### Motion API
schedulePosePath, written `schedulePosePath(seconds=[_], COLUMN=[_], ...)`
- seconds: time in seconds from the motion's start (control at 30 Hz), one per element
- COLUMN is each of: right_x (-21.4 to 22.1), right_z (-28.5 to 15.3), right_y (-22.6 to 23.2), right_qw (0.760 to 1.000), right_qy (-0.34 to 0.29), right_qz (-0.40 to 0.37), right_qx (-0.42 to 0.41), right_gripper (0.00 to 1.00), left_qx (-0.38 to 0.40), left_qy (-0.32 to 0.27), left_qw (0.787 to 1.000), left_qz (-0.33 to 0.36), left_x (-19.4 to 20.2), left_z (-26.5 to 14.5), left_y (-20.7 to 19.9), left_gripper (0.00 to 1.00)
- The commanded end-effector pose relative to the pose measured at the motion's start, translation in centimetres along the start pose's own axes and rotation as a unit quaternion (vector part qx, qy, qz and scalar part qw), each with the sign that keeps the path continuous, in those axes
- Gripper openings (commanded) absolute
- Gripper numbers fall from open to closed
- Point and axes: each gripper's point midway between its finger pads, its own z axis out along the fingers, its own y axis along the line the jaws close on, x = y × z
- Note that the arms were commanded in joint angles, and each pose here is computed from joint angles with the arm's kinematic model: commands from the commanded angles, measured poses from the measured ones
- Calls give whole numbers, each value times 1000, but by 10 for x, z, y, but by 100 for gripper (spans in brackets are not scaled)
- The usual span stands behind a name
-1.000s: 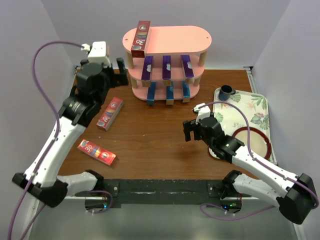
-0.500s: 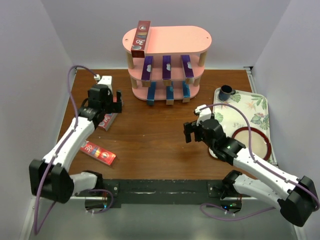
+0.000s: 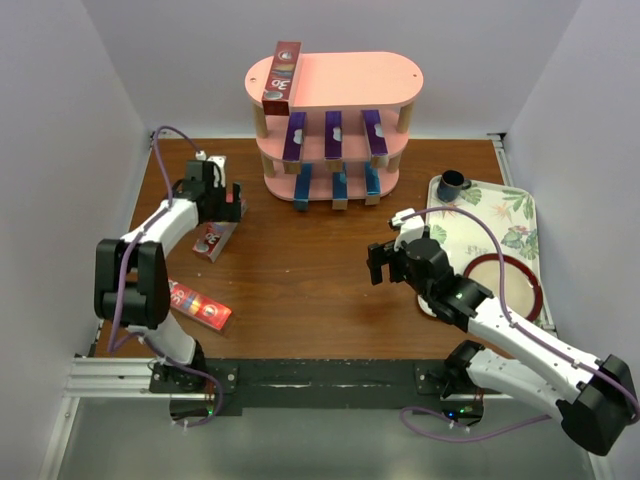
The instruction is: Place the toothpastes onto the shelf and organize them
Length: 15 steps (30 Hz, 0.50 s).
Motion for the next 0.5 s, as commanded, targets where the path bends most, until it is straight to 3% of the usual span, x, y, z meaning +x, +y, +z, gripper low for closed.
schedulePosePath(seconds=[0.0,0.33,0.47], right_x=[-8,-6,-6], right_z=[1,4,4], right_y=[-1,-2,-1], right_qw=[1000,1000,1000], right_qy=[-17,-10,-13], right_qz=[10,6,6], right_qx=[5,9,7], right_gripper=[99,99,99], left_qx=[35,44,52], left_qy=[-31,16,33], left_qw=[999,999,998], left_qz=[17,12,-1], left_x=[-31,-17,-9], left_z=[12,54,62], left_y=[-5,-3,-7], left_gripper=[100,100,94])
